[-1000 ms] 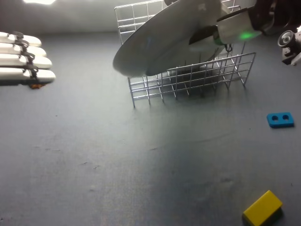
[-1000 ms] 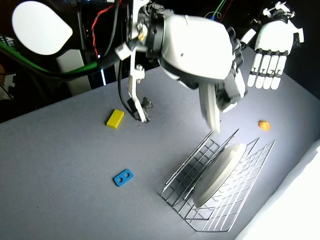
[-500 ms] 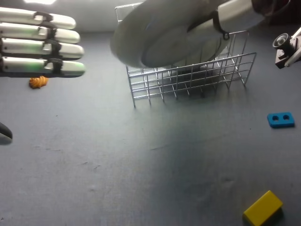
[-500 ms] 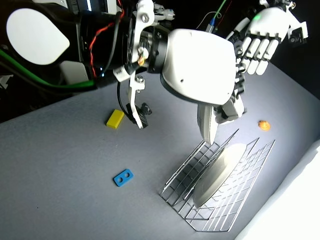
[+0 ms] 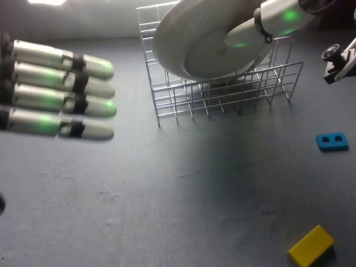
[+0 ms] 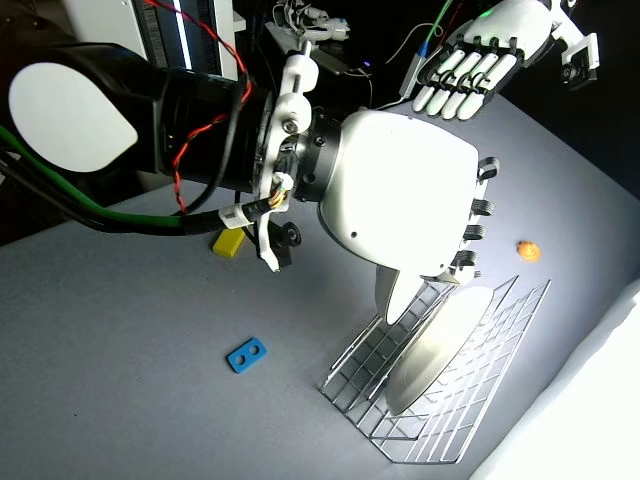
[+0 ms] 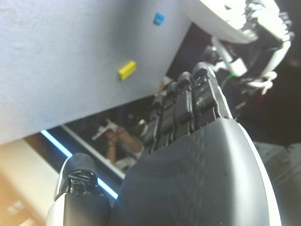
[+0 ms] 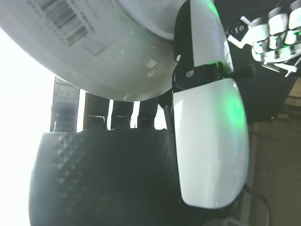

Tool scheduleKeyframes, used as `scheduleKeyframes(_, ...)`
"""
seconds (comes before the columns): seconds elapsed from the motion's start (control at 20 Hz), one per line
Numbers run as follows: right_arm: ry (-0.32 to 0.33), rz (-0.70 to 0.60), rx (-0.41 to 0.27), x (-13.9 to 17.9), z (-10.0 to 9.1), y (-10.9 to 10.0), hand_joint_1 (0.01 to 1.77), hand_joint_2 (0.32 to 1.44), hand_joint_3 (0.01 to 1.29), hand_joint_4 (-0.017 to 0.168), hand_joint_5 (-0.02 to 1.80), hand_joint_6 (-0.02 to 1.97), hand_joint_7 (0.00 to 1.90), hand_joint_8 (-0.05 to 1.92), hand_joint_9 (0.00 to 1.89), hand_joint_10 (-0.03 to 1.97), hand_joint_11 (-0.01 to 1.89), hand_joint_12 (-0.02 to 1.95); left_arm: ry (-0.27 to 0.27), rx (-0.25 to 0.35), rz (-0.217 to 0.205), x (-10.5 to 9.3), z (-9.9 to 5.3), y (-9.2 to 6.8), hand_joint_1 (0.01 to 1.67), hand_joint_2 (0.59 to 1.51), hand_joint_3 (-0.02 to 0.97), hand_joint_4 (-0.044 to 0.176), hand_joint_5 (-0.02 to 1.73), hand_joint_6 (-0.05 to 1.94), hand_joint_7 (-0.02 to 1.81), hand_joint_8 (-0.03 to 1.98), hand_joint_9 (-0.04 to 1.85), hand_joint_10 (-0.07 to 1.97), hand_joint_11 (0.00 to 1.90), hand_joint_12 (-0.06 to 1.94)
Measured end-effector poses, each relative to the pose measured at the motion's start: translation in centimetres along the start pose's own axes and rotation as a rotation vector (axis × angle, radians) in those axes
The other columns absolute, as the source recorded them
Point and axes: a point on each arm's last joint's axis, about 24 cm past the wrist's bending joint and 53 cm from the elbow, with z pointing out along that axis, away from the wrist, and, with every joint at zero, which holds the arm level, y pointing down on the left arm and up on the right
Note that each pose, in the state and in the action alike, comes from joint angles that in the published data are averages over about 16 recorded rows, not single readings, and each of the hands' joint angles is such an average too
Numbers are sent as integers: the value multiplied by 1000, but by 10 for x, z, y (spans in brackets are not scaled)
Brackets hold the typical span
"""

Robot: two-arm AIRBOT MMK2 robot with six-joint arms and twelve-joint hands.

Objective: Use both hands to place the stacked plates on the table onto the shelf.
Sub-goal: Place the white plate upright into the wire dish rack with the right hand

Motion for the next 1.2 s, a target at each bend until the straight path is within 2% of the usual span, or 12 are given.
scheduleKeyframes(0.3,-2,-19,-1,-1,4,-2,1215,970,14,-6,998,959,1109,682,1202,11,814,868,11,87,1,4,-1,-21,22,1125,20,2,40,13,35,3,22,13,16,-12)
scheduleKeyframes(0.6,2,-74,-9,2,8,-1,1215,970,14,-6,1000,946,1113,684,1205,11,817,860,2,154,-1,4,4,-37,22,1123,18,2,56,13,50,3,25,13,15,-12)
scheduleKeyframes(1.2,5,-179,3,6,12,-6,1214,970,14,-5,1011,914,1117,678,1226,12,843,855,-6,178,14,7,15,-42,22,1127,19,3,83,13,73,3,29,13,15,-12)
